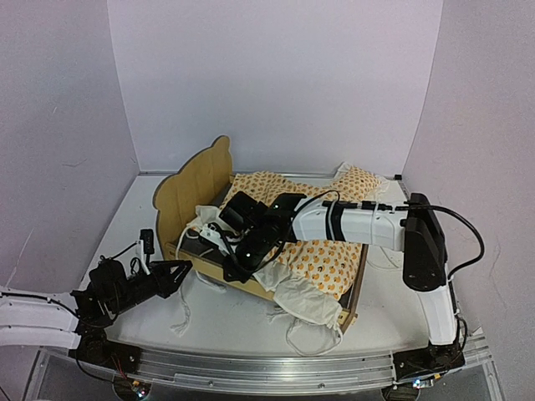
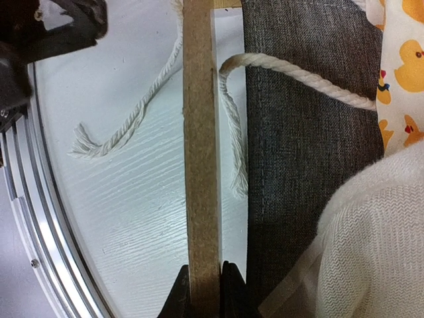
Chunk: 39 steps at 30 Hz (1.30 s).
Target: Set up the pet bed
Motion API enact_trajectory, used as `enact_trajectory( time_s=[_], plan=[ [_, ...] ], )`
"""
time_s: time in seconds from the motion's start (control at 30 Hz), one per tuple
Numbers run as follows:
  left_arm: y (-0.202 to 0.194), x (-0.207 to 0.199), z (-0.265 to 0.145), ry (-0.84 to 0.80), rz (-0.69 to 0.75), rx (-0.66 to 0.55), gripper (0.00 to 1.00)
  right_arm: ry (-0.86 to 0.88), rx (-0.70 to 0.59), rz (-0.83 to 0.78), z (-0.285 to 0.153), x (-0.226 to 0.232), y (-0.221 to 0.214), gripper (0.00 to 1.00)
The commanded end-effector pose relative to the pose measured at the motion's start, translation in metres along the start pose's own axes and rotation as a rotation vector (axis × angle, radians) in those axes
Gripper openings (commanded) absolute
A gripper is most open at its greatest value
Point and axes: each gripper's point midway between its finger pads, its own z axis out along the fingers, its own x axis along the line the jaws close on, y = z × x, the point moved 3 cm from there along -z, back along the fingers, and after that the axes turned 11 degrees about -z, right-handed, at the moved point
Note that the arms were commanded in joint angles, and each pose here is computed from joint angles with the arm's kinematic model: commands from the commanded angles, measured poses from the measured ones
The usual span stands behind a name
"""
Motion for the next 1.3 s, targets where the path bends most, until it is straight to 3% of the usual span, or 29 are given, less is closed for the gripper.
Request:
enact_trajectory(
  time_s=[0.0, 0.37, 0.57, 0.83, 1.27],
  plan=[
    [-0.021, 0.032, -0.009, 0.039, 0.123, -0.011, 0.31, 0.103, -0.214, 0.139, -0.065, 0.008, 0.050, 0.00],
    [-0.041, 0.049, 0.010, 0.149, 0.145, 0.110, 0.27, 0.092, -0.274, 0.166, -0.089, 0.000, 0.064, 0.00],
    [-0.031, 0.046, 0.014, 0.144, 0.221, 0.058, 0.38, 0.121, -0.295, 0.168, -0.097, 0.002, 0.068, 0.00],
    [-0.020, 0.043, 0.045, 0.183, 0.265, 0.008, 0.37, 0.127, -0.300, 0.165, -0.104, 0.005, 0.065, 0.00],
    [-0.005, 0.039, 0.075, 0.163, 0.298, -0.095, 0.44, 0.140, -0.311, 0.165, -0.111, 0.010, 0.063, 0.00]
  ],
)
